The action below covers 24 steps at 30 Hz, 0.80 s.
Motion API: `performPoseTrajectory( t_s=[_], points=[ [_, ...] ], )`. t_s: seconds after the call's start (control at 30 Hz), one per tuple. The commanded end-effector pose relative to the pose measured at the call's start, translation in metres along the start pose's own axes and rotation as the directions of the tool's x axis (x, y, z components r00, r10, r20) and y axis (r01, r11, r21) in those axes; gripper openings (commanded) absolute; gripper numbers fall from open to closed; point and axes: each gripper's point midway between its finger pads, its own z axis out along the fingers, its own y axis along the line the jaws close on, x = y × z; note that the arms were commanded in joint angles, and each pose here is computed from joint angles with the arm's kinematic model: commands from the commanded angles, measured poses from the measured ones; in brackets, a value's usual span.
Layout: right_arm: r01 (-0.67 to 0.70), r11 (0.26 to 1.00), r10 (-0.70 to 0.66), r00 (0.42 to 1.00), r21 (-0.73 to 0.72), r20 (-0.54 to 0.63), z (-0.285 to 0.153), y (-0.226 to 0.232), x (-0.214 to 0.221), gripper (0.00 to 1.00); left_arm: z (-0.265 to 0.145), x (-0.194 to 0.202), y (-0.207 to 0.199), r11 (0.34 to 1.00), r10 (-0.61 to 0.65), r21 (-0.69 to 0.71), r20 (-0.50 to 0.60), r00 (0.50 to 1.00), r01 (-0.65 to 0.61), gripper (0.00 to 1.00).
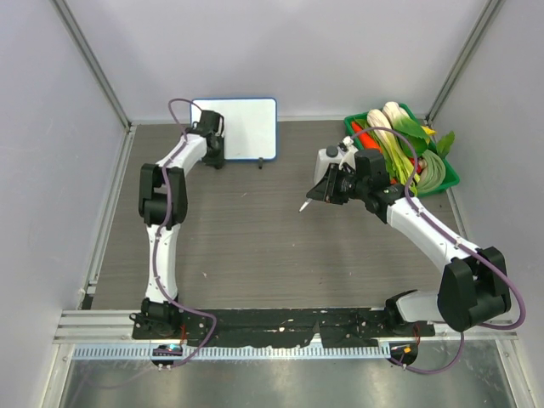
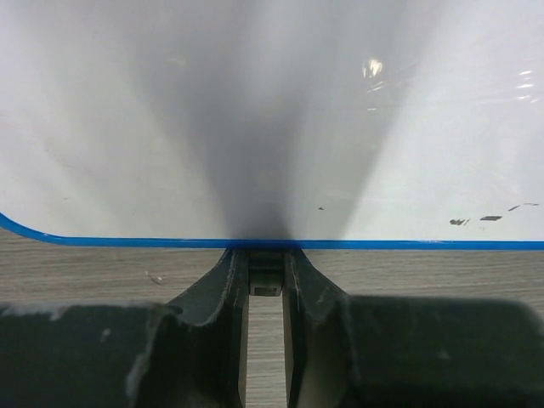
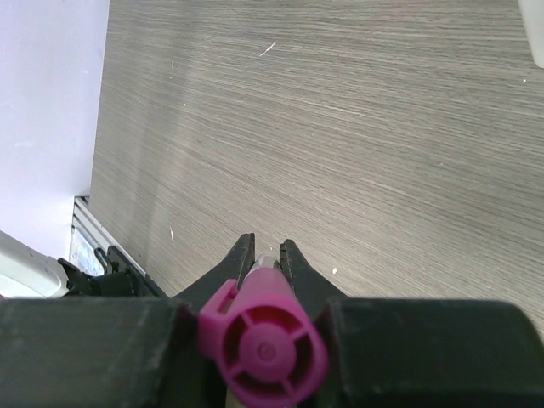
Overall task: Write a sentence on the whiteboard
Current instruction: Move the whiteboard stand to the center of the board.
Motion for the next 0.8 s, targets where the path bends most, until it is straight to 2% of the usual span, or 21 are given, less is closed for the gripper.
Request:
performPoseTrajectory(
  t_s=[0.0,0.4,0.63,0.77],
  points=[
    [0.051,0.997,-0.047,0.996,-0.057,0.072,-0.011,0.020,-0.022,0.01,-0.011,0.026,-0.003,0.999,-0.037,0.030,-0.054,0.998,0.038,0.00],
    [0.076,0.994,-0.068,0.992,-0.076,0.106,-0.034,0.032,-0.018,0.02,-0.058,0.107,-0.025,0.993,-0.112,0.010,-0.125,0.986,0.114,0.00],
    [0.087,0.994,-0.079,0.988,-0.063,0.129,-0.044,0.034,-0.016,0.01,-0.089,0.159,-0.048,0.977,-0.203,0.042,-0.151,0.967,0.211,0.00],
    [0.096,0.993,-0.085,0.987,-0.075,0.135,-0.050,0.038,-0.015,0.01,-0.111,0.180,-0.058,0.978,-0.198,0.034,-0.153,0.968,0.206,0.00]
  ],
)
